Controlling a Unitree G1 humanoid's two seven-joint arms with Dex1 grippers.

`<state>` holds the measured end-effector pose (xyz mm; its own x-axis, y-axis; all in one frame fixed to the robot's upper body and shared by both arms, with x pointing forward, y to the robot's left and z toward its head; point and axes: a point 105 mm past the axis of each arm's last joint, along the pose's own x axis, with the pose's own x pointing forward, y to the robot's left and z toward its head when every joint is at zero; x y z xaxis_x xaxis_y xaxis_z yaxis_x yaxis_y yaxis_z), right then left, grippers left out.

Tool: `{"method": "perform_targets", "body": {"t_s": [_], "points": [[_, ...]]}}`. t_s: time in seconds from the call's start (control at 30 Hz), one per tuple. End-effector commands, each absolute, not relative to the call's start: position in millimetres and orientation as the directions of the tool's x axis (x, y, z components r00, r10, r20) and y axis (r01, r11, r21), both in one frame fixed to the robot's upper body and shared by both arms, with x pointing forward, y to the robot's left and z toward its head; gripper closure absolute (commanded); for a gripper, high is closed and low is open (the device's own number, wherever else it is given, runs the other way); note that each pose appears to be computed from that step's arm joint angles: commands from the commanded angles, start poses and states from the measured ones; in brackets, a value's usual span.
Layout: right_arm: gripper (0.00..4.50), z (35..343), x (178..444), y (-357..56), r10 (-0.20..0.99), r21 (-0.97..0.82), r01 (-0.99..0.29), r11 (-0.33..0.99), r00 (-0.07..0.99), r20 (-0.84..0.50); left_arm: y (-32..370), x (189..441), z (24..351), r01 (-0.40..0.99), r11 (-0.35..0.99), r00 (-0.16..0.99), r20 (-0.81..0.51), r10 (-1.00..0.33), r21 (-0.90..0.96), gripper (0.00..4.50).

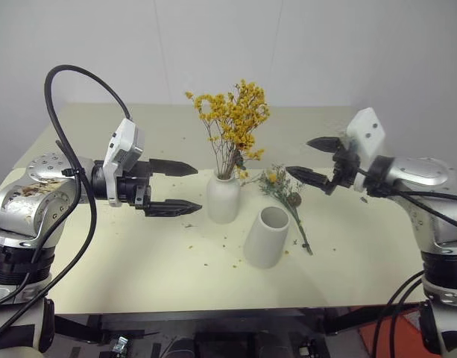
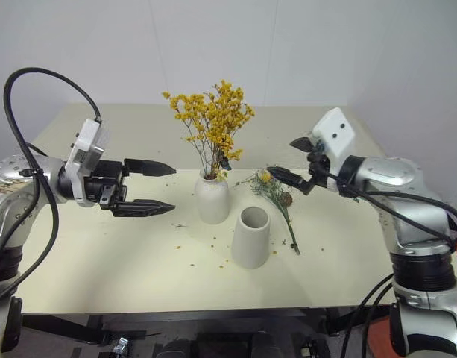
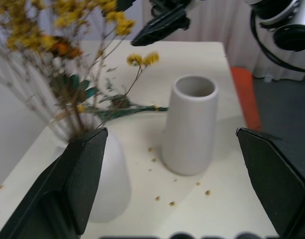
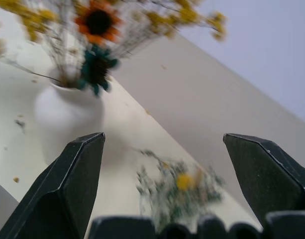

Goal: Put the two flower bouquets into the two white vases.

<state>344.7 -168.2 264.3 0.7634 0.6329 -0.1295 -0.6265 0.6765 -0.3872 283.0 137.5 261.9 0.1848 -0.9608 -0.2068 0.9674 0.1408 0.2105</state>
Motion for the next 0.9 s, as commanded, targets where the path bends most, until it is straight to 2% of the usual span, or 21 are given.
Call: {"method": "perform_targets", "body": {"t_s": [0.03, 0.17, 0.33, 0.4, 0.6, 0.9], "points": [[0.02, 258.1, 348.8, -193.1, 0.491, -0.333, -0.53, 0.78, 0.848, -0.199, 124.7, 275.5, 271.6, 0.97, 0.069, 0.116, -0.197, -0.973, 0.234, 0.0], [0.02, 231.6, 350.9, -207.6, 0.382, -0.225, -0.48, 0.848, 0.848, -0.368, 111.4, 277.0, 271.3, 0.972, 0.021, 0.072, -0.209, -0.975, 0.233, 0.0], [0.02, 202.9, 351.8, -209.5, 0.329, -0.143, -0.465, 0.873, 0.78, -0.532, 97.2, 285.5, 273.6, 0.974, 0.018, 0.072, -0.23, -0.971, 0.226, 0.0], [0.02, 190.7, 353.0, -203.3, 0.345, -0.11, -0.49, 0.865, 0.738, -0.58, 91.7, 287.5, 273.8, 0.978, 0.014, 0.066, -0.247, -0.967, 0.207, 0.0], [0.02, 164.4, 364.8, -182.6, 0.356, -0.067, -0.526, 0.848, 0.658, -0.664, 85.9, 282.4, 274.0, 0.981, -0.034, 0.017, -0.256, -0.966, 0.192, 0.0], [0.02, 148.9, 391.8, -161.1, 0.336, -0.1, -0.538, 0.837, 0.649, -0.682, 89.5, 281.2, 272.0, 0.982, -0.023, 0.027, -0.259, -0.965, 0.189, 0.0]]}}
